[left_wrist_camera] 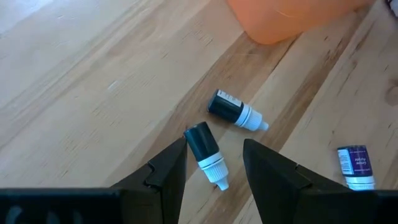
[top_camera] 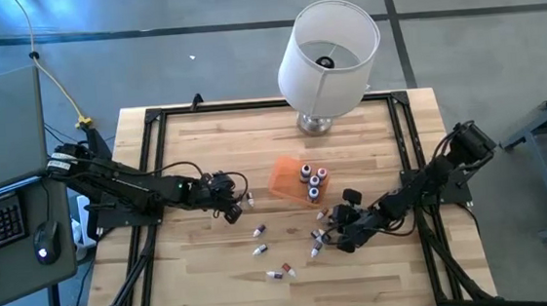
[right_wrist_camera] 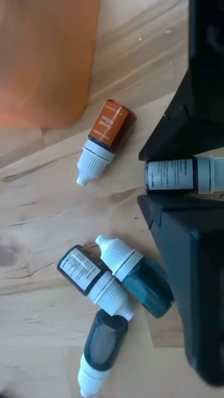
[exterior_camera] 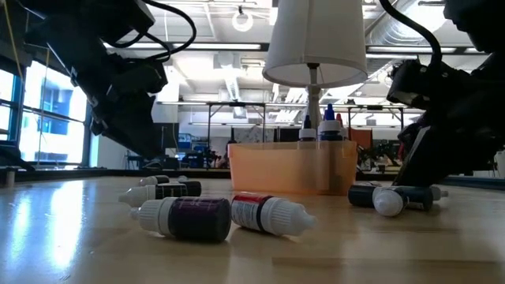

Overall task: Pick & Place food coloring
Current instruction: Put the small black food coloring bottle into the orange bin

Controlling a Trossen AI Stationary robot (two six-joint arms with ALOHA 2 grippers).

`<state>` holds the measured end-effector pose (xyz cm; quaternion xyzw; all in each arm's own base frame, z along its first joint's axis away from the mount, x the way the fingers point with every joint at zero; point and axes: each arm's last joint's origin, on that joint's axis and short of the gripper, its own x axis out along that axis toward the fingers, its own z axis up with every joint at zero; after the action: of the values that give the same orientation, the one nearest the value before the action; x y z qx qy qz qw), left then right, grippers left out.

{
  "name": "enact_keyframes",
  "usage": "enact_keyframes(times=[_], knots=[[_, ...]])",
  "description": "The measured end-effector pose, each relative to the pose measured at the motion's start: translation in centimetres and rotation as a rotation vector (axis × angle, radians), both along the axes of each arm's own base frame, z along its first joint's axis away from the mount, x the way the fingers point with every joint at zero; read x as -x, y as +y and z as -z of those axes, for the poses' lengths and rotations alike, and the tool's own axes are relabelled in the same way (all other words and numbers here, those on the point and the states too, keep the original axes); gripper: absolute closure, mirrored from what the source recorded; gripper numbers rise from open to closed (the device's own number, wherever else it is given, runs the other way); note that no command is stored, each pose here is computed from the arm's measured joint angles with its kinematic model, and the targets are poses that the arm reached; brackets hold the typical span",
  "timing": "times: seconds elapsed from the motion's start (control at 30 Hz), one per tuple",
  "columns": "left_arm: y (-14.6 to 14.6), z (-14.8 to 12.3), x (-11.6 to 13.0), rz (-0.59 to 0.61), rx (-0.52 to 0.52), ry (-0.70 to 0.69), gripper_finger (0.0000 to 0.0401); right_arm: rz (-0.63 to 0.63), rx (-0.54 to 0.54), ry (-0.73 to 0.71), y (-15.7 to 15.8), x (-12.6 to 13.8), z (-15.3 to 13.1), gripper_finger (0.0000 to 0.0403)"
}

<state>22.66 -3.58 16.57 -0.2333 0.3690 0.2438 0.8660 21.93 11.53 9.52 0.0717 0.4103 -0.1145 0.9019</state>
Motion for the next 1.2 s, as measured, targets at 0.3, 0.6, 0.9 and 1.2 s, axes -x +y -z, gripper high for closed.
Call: enact_keyframes(times=[0.3,0.6,0.9,1.2], knots=[[0.0,0.0,0.0,-0.001,-0.001,-0.001,0.0245,-0.063,-0.025,-0.121,0.5,-1.2,-1.1,0.0328],[0.0,0.0,0.0,-0.010,-0.013,-0.005,0.0245,-0.123,0.209,-0.430,-0.7,-7.2,-8.3,0.0333],[0.0,-0.1,-0.1,-0.013,-0.013,-0.020,0.0245,-0.064,0.394,-0.157,-6.1,-12.8,-11.1,0.0329],[0.0,-0.2,-0.3,-0.019,-0.017,-0.039,0.0245,-0.064,0.251,0.072,-9.7,-13.7,-9.0,0.0313]])
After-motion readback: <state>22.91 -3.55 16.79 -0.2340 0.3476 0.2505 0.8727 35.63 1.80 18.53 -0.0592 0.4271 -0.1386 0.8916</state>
